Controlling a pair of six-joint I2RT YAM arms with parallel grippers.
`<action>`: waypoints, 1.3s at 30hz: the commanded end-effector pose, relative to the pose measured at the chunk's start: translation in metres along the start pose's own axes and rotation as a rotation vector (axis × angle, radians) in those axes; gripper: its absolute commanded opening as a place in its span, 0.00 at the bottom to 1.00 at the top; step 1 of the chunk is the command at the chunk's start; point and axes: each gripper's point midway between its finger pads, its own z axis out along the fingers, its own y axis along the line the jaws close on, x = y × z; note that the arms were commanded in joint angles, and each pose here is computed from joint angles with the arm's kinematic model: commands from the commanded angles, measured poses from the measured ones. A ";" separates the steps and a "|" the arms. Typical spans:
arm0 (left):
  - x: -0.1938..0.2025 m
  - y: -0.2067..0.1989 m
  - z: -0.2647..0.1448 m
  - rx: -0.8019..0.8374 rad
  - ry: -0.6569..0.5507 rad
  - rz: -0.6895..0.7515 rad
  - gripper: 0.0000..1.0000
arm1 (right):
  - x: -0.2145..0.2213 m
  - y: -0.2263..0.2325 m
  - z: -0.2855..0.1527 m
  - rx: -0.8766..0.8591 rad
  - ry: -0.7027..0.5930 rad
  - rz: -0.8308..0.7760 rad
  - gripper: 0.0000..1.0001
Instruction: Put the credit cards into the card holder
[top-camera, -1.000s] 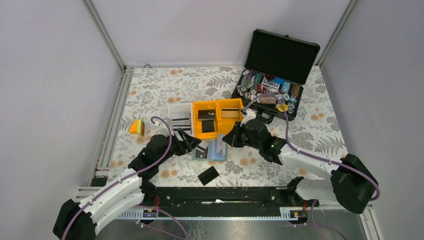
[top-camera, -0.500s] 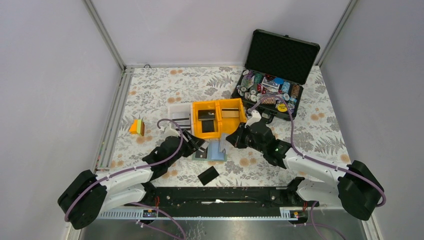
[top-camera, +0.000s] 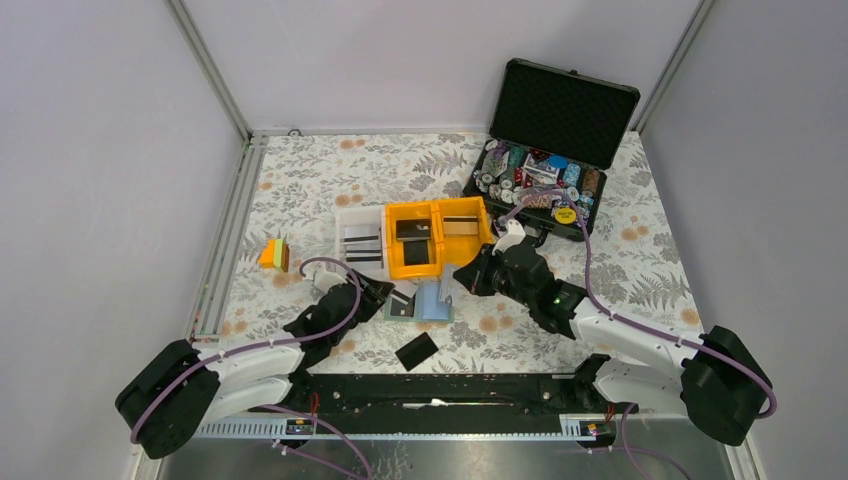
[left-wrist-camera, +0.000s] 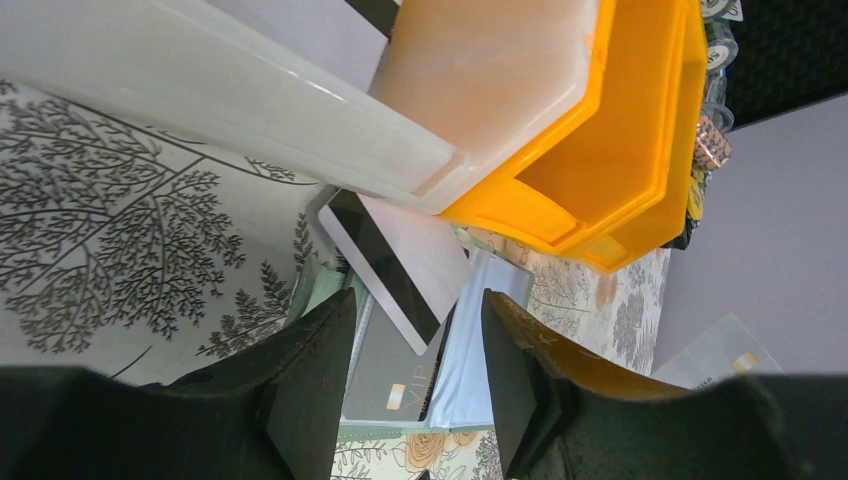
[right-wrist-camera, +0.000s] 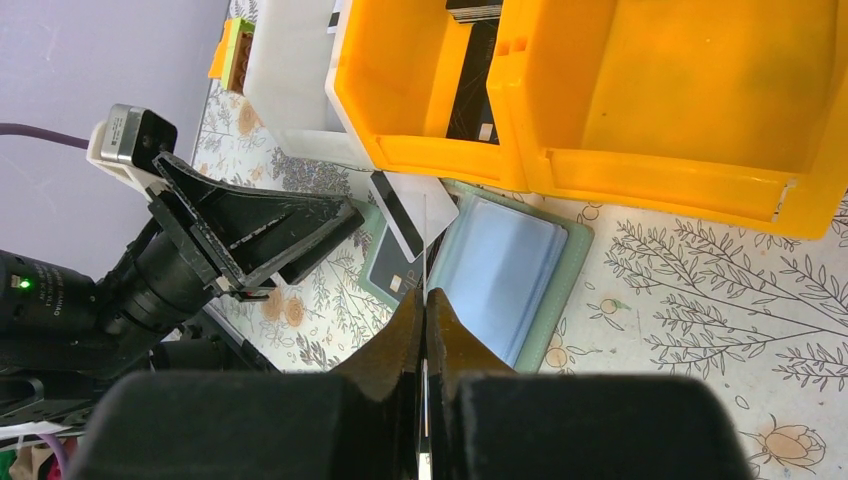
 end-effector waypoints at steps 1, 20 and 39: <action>-0.012 -0.010 0.001 0.035 -0.068 -0.080 0.51 | -0.009 0.005 -0.002 -0.010 -0.045 -0.006 0.00; -0.015 0.015 0.011 -0.032 -0.123 -0.200 0.43 | -0.014 0.004 -0.009 -0.009 -0.070 -0.005 0.00; -0.009 0.023 0.019 -0.039 -0.121 -0.256 0.39 | -0.018 0.006 -0.012 -0.010 -0.086 -0.011 0.00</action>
